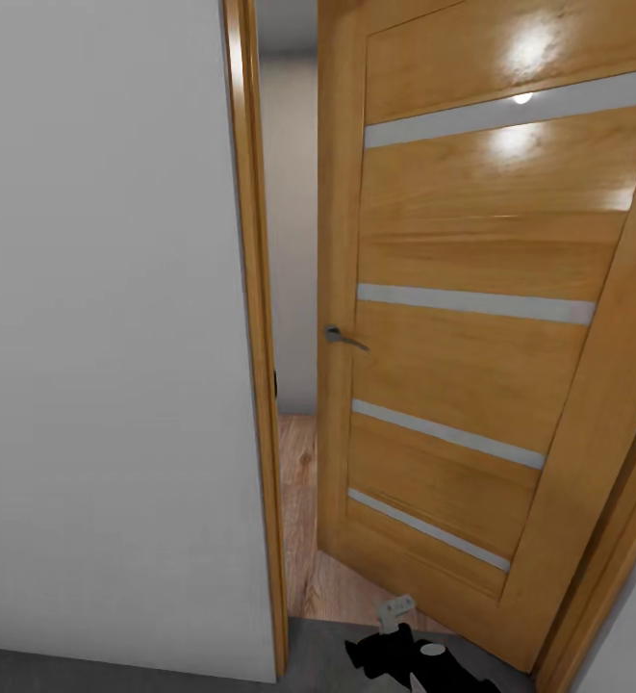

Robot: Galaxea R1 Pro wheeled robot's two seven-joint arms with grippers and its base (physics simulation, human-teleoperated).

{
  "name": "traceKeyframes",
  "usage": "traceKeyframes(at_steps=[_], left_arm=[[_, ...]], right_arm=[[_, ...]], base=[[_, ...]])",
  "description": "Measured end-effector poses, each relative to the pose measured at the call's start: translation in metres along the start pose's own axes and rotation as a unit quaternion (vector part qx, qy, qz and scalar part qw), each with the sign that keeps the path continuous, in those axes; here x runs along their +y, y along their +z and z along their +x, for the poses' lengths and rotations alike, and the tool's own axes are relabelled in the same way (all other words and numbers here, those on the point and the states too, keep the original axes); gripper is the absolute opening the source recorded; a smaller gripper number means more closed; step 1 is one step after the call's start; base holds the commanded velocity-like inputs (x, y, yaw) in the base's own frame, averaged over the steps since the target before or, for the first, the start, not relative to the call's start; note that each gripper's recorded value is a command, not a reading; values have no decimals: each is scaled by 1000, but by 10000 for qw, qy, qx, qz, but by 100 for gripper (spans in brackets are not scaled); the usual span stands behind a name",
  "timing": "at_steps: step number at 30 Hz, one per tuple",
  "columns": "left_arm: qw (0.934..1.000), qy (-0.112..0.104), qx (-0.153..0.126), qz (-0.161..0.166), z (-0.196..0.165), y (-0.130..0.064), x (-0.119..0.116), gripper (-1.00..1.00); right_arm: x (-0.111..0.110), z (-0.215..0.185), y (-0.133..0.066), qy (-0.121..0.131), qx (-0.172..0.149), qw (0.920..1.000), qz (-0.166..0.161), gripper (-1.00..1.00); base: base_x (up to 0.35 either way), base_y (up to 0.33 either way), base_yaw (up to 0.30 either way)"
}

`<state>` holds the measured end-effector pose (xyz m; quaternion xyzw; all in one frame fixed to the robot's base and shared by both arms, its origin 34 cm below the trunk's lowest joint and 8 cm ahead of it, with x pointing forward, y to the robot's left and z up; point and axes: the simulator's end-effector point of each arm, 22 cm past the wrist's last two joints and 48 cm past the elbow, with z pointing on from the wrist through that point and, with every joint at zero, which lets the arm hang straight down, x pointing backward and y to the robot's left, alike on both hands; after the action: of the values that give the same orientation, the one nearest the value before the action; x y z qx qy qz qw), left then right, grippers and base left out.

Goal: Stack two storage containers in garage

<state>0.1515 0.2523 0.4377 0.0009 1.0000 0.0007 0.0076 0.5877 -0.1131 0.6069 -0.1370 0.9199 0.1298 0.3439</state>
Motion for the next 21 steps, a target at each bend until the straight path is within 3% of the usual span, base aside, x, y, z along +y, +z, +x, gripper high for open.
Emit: traceKeyframes(at_steps=[13, 21], left_arm=[[10000, 5, 0, -8, 0, 0, 0, 100], [10000, 8, 5, -14, 1, 0, 1, 100]], right_arm=[[2, 26, 0, 96, 250, 9996, -92, 100], [1, 32, -1, 118, 308, 9994, -83, 100]], base=[[2, -4, 0], [79, -222, 0]])
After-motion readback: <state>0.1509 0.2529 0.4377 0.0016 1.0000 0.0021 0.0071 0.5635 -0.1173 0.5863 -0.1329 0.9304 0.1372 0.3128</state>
